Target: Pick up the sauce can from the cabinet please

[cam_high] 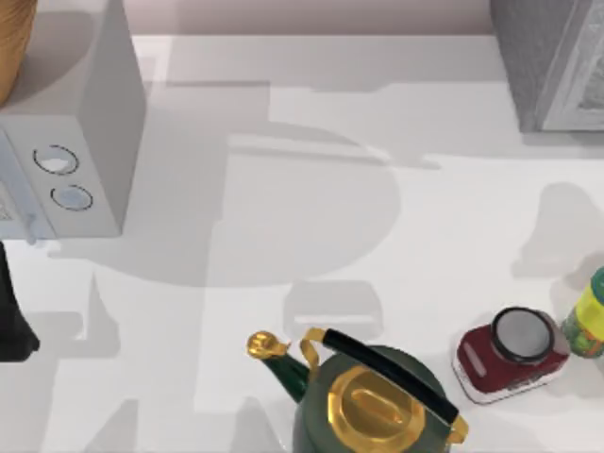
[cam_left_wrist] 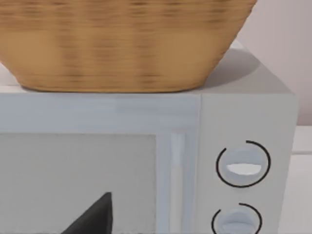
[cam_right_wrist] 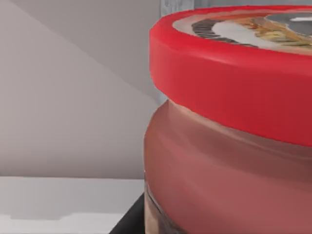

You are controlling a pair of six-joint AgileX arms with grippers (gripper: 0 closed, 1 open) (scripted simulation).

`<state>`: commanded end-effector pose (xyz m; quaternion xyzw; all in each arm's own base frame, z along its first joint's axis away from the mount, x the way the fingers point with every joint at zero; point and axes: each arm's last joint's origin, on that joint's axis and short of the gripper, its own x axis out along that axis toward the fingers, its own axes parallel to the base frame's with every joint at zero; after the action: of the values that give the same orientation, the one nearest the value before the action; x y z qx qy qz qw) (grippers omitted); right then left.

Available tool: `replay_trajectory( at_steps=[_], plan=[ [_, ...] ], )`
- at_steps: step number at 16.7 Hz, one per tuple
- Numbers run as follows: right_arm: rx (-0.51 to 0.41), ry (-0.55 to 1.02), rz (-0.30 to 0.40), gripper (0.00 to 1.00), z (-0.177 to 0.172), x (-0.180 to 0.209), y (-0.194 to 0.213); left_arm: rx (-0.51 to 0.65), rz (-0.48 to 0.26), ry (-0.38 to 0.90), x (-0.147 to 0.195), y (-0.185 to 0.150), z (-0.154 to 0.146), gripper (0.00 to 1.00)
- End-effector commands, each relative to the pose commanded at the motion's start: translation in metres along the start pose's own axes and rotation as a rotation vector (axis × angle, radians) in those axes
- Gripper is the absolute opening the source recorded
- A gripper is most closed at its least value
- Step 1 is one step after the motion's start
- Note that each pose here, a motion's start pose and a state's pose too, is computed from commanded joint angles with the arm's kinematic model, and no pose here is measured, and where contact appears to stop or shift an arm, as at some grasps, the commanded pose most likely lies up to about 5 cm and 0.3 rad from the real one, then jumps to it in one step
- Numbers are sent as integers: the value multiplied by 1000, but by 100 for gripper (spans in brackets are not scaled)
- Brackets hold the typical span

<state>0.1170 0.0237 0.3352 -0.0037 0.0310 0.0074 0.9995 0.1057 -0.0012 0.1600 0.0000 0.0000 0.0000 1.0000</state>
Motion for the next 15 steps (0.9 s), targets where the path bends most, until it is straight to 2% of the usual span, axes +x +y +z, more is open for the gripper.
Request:
replay_trajectory(
  at_steps=[4, 8, 11, 15],
  plan=[
    [4, 2, 1, 0, -91, -4, -13, 0, 0, 0, 0, 0, 0, 100],
    [8, -31, -4, 0, -154, -2, -20, 0, 0, 0, 0, 0, 0, 100],
    [8, -59, -14, 0, -174, -1, -23, 0, 0, 0, 0, 0, 0, 100],
    [7, -62, -15, 0, -176, -1, -23, 0, 0, 0, 0, 0, 0, 100]
  ],
)
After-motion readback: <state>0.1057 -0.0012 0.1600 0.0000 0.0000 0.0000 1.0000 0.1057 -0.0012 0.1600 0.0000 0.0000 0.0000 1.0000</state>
